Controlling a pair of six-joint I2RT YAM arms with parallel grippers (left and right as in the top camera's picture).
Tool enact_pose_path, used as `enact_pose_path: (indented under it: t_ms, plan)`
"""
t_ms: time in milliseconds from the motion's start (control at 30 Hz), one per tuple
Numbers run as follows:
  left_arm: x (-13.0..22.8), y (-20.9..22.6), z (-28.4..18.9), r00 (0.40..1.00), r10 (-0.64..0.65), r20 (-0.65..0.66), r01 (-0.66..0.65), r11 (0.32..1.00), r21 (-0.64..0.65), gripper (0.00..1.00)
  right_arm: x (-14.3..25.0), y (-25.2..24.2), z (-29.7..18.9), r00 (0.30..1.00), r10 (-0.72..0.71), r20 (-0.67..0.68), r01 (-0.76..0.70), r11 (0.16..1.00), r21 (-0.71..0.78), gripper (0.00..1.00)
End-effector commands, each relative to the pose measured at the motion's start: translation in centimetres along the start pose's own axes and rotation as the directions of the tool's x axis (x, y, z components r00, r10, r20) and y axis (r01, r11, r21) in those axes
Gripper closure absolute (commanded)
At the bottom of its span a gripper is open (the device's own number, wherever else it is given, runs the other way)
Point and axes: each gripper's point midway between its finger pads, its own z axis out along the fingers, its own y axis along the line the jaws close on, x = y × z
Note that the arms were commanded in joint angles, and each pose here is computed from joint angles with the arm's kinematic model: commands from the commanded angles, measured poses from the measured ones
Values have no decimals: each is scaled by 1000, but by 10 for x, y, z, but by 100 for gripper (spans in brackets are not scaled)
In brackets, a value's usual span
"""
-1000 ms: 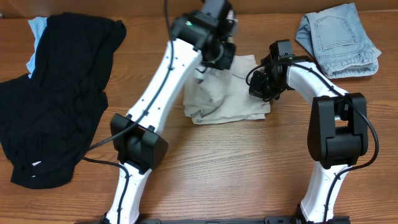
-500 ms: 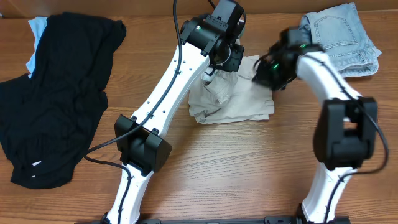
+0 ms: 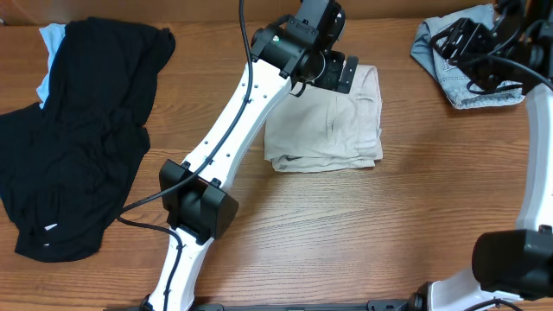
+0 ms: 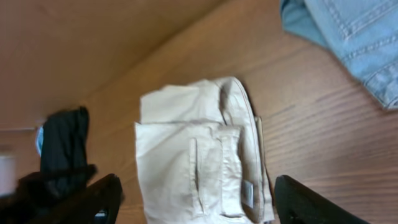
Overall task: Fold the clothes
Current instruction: 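Release the folded shorts and withdraw both grippers outward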
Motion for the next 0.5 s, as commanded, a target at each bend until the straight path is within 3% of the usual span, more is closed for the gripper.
enact_pose_path:
  t_ms: [0,300,467]
  plan:
    - [-16,26,-16,999,-4,48,6,999,-36,0,24,-24,31,995,17,-98,-11,998,60,16]
    - [-1,136,-42,981,-193,-22,187,968,-167,0,102,-52,101,963,13,-269,9,997,80,8]
    - [3,172,-52,966,-258,-21,248,947,-204,0,142,-65,130,949,26,-314,15,992,125,3]
